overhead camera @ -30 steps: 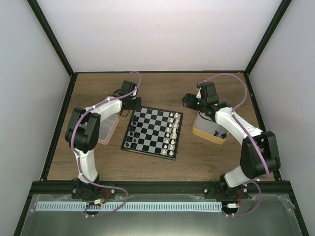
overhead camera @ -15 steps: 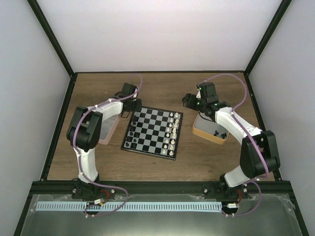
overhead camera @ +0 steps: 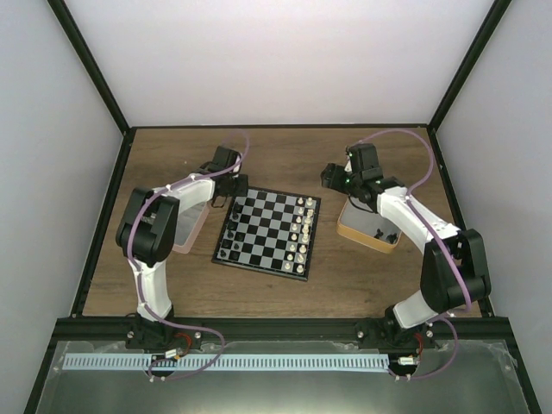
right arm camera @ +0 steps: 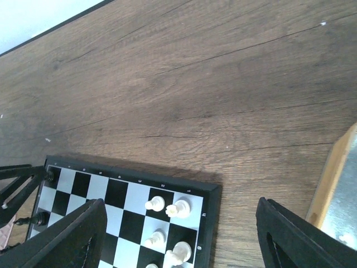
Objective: Set up the chess pieces on the board
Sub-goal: Place the chess piece on the chessboard, then pick up the chess piece from the storage box.
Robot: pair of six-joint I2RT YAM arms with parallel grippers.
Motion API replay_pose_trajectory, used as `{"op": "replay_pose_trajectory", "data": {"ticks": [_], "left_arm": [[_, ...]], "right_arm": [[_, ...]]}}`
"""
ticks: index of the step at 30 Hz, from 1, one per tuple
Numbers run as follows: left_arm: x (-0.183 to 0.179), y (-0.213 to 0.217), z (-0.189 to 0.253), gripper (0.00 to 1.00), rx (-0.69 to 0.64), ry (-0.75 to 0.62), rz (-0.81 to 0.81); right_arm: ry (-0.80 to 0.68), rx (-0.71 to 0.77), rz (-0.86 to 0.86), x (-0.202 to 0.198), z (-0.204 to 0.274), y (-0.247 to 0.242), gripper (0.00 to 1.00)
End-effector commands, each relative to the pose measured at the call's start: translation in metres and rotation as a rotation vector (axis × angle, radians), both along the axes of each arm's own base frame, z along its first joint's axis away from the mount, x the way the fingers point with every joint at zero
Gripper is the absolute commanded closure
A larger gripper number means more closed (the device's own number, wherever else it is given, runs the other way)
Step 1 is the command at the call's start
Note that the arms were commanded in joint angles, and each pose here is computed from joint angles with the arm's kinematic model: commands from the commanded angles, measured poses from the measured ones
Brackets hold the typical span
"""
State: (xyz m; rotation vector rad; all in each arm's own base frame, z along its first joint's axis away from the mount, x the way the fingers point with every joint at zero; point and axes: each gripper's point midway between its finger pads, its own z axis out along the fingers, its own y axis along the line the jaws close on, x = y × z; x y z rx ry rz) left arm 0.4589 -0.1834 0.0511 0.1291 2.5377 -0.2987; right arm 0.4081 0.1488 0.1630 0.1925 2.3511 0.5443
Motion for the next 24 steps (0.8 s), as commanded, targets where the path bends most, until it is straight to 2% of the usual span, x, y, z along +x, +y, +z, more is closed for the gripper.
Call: {"op": "replay_pose_trajectory", "data": {"ticks": [1, 3, 8, 16, 20, 24], "left_arm": [[0.004, -0.002, 0.035, 0.49, -0.028, -0.064, 0.002], [0.005, -0.002, 0.047, 0.47, -0.038, -0.079, 0.012], [0.006, 0.001, 0.081, 0.44, -0.078, -0.136, 0.044], [0.001, 0.001, 0.105, 0.43, -0.115, -0.157, 0.046], [-0.001, 0.003, 0.108, 0.43, -0.11, -0.16, 0.044], [0.0, 0.006, 0.111, 0.44, -0.092, -0.175, 0.048]], "right_arm": [[-0.022, -0.025, -0.161, 0.01, 0.028, -0.026, 0.26], [0.064, -0.058, -0.291, 0.002, 0.017, -0.054, 0.29], [0.342, -0.117, -0.586, -0.033, -0.033, -0.132, 0.46], [0.518, -0.288, -0.668, -0.071, -0.069, -0.168, 0.54], [0.582, -0.363, -0.688, -0.084, -0.084, -0.177, 0.64], [0.616, -0.439, -0.721, -0.097, -0.093, -0.188, 0.65]]}}
